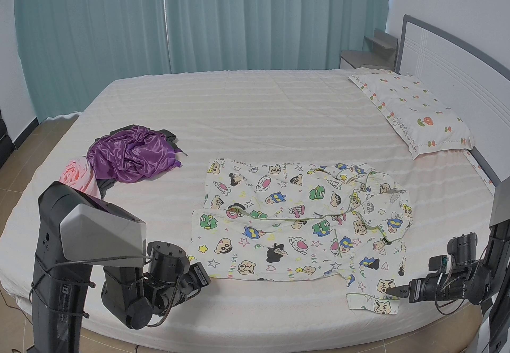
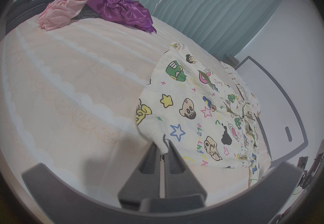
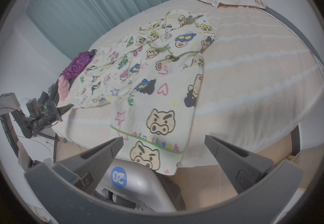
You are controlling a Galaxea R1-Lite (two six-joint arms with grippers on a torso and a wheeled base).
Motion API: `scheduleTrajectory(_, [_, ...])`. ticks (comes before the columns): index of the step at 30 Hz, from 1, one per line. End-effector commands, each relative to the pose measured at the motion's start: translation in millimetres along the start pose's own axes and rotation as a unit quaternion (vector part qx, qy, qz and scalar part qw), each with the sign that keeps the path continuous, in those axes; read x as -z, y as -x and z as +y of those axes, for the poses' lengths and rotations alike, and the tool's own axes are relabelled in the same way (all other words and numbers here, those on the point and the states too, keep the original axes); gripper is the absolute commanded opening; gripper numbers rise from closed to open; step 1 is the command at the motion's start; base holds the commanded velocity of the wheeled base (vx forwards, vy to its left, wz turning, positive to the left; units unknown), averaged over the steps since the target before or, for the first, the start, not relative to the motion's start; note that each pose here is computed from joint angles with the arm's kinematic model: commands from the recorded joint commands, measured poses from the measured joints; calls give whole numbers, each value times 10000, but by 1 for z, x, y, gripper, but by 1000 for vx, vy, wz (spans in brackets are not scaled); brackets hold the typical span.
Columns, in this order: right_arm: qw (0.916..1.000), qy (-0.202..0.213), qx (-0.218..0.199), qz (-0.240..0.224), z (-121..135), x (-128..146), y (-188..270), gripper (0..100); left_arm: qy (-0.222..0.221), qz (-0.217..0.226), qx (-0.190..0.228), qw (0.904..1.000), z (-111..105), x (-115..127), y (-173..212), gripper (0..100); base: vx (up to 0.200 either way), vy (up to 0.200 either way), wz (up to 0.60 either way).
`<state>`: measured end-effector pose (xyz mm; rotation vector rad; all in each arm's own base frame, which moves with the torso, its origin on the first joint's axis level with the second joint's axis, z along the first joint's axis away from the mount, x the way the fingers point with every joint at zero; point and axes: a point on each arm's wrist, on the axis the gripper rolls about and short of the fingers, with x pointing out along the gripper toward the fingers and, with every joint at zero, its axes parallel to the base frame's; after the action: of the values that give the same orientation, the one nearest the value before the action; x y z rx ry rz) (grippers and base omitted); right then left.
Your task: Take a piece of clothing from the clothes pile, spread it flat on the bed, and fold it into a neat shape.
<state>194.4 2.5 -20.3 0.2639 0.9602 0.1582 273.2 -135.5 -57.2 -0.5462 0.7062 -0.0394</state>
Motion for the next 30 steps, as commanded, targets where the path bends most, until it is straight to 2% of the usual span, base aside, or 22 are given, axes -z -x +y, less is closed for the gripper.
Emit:
scheduleTrajectory(1, [9990, 40, 23, 438, 2, 14, -9, 100, 13, -24, -29, 10000, 0, 0, 3, 0, 0, 0, 0])
scheduleTrajectory(5, [9976, 312, -82, 607, 16, 19, -15, 100, 18, -19, -45, 10000, 1, 0, 3, 0, 0, 0, 0])
scheduleTrajectory(10, [9968, 288, 107, 739, 16, 24, -20, 100, 13, 2, -67, 10000, 2, 1, 4, 0, 0, 0, 0])
scheduleTrajectory(14, [9974, 317, 80, 650, 17, 23, -23, 100, -2, 19, -58, 10000, 1, 2, 4, 0, 0, 0, 0])
scheduleTrajectory(15, [9972, 328, 91, 666, 17, 24, -23, 0, -2, 19, -58, 10000, 1, 2, 4, 0, 0, 0, 0])
scheduleTrajectory(21, [9976, 377, 262, 526, 16, 24, -31, 0, -9, 33, -64, 10000, 2, 3, 5, 0, 0, 0, 0])
scheduleTrajectory(23, [9973, 386, 432, 443, 14, 25, -35, 0, -19, 58, -80, 9999, 2, 4, 6, 0, 0, 0, 0])
scheduleTrajectory(30, [9972, 203, 616, 372, 11, 23, -33, 0, -32, 82, -87, 9999, 3, 5, 8, 0, 0, 0, 0])
